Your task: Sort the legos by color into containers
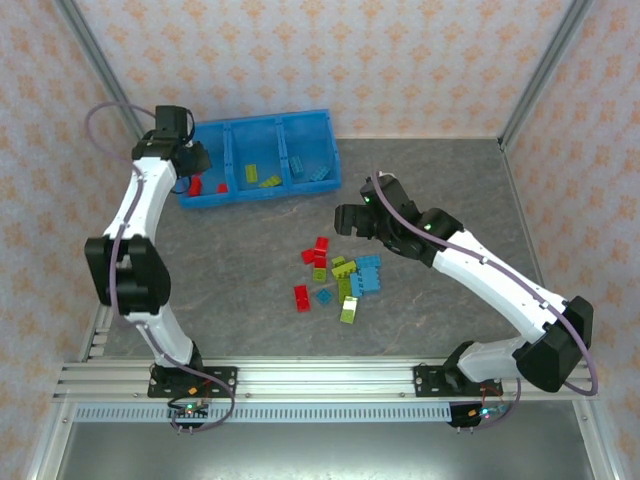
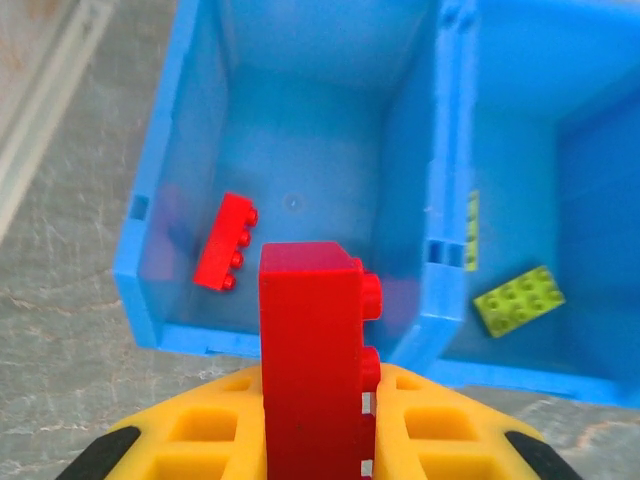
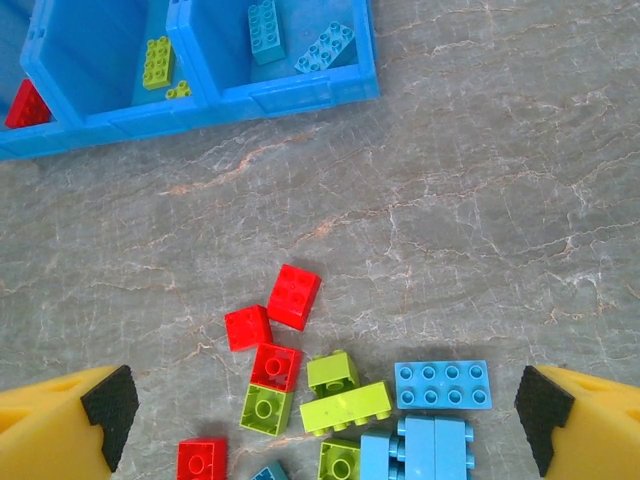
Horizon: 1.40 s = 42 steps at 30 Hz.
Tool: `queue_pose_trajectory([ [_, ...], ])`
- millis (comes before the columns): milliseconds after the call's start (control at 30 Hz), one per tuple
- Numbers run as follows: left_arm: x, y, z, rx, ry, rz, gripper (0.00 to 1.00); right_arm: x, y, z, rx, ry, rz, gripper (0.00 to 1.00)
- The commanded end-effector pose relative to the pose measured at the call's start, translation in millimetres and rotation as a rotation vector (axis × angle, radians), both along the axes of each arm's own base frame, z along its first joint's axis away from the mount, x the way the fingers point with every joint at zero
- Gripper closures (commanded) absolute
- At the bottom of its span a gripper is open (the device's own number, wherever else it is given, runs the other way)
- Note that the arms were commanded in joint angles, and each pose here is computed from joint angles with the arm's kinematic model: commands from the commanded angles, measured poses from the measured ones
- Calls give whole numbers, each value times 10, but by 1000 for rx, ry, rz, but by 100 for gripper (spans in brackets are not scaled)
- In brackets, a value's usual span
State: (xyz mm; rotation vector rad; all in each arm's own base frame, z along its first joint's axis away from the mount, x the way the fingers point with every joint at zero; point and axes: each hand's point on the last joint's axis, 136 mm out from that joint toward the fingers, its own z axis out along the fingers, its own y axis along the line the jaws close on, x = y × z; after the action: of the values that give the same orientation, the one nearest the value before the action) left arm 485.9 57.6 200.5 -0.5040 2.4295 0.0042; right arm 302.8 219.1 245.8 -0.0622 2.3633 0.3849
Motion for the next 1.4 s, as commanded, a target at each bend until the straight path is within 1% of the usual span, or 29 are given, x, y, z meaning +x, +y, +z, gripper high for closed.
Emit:
queue_pose_trajectory([
  [0, 214, 83, -179, 5, 39, 38, 80, 31, -48, 203, 29, -40, -36, 1],
  [67, 332, 158, -279, 15, 70, 49, 80, 2, -81, 215, 37, -40, -44, 1],
  [133, 427, 209, -295, 32, 76, 51, 78, -30, -122, 228, 44, -43, -56, 1],
  [233, 498, 283, -275, 57, 71, 63, 66, -66, -184, 236, 53, -51, -75, 1],
  [367, 469, 219, -159, 25, 63, 34, 56, -81, -205, 254, 62, -56, -83, 1],
  [467, 351, 97, 60, -29, 15, 8, 57, -65, -186, 210, 61, -49, -84, 1],
  [533, 223, -36, 265, -84, -34, -21, 57, -49, -164, 143, 53, -33, -85, 1],
  [567, 126, -140, 476, -117, -85, -46, 58, -43, -153, 91, 47, -20, -85, 1],
  [633, -62, -393, 759, -160, -161, -123, 58, -24, -141, -19, 28, 5, -93, 1],
  [733, -404, -964, 1072, -152, -234, -343, 58, 2, -136, -253, -26, 58, -102, 1],
  [800, -688, -1367, 1128, -84, -251, -520, 58, -5, -104, -461, -75, 111, -81, 1],
  [867, -957, -1704, 1068, -41, -257, -681, 58, -38, -28, -659, -110, 173, -29, 3],
  [933, -1187, -1918, 943, -27, -268, -807, 57, -97, 127, -872, -126, 250, 64, 6],
  [967, -1263, -1957, 889, -19, -286, -835, 57, -146, 218, -964, -135, 290, 112, 8],
  [1067, -1345, -1882, 736, 39, -329, -835, 56, -279, 445, -1197, -177, 400, 184, 14],
  [1133, -1375, -1829, 713, 91, -346, -843, 55, -314, 581, -1311, -164, 453, 144, 22],
  [1233, -1405, -1776, 689, 150, -332, -865, 52, -367, 825, -1555, -51, 539, 54, 33],
  [1300, -1434, -1764, 643, 171, -308, -885, 49, -376, 923, -1672, -12, 570, -1, 40],
  [1367, -1470, -1765, 586, 180, -295, -907, 45, -386, 967, -1781, -23, 589, -55, 41],
])
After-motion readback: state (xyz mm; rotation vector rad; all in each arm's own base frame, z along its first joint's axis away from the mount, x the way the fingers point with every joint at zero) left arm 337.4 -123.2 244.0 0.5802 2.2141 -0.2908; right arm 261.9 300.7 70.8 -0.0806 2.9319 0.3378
